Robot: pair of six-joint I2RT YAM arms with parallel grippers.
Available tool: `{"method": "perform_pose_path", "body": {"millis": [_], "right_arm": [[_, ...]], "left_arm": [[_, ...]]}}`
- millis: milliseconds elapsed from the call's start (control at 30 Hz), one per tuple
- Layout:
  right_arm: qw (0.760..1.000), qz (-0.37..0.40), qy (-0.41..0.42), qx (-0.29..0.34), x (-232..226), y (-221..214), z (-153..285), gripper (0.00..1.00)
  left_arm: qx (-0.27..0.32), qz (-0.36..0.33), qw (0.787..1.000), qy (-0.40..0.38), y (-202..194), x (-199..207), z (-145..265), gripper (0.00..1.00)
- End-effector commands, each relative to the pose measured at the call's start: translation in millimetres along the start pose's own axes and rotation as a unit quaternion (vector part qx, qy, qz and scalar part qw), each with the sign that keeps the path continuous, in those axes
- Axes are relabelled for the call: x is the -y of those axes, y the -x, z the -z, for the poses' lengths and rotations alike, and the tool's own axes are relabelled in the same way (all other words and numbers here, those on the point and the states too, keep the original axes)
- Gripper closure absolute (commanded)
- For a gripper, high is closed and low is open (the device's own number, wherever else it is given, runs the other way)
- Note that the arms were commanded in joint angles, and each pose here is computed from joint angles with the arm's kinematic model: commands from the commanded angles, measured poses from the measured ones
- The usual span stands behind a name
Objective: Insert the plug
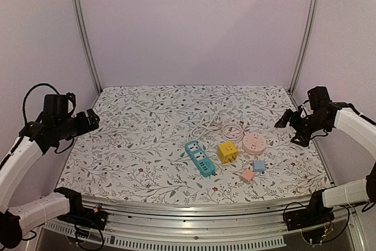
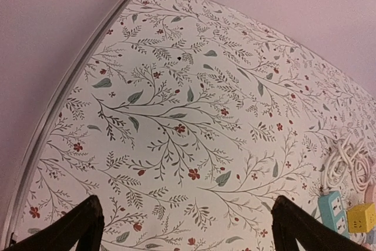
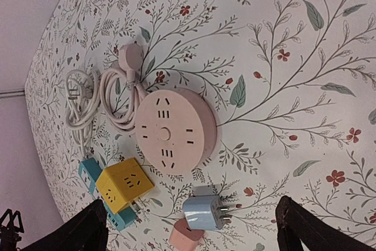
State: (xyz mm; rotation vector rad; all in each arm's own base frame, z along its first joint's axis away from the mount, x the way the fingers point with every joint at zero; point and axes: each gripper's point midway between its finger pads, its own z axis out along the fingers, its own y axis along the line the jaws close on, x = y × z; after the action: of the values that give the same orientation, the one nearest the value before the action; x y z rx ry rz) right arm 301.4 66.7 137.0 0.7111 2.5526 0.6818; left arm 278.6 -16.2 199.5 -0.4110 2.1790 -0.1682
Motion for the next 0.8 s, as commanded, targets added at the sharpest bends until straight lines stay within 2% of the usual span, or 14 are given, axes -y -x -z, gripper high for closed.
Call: {"method": "perform_pose_path", "body": {"millis": [0,267,500,767], "right_arm": [[0.998,0.021,-0.016,-0.054,5,-31,0,0.01],[0.989,0.085,-0.040,-0.114,0,-72,-11,0.08],[0.972,0.119,-0.106,-0.174,14,-119,-32,0.16],[0.963,0.124,-0.143,-0.190,21,-128,-49,0.23]], "left_arm": [[-0.014,-0.018,0.999,-0.033,-2,17,4,0.01],[-0.029,-0.029,0.998,-0.042,-10,27,2,0.01],[-0.036,-0.043,0.997,-0.055,-15,36,3,0.01],[-0.042,-0.056,0.996,-0.062,-19,44,6,0.00]]}}
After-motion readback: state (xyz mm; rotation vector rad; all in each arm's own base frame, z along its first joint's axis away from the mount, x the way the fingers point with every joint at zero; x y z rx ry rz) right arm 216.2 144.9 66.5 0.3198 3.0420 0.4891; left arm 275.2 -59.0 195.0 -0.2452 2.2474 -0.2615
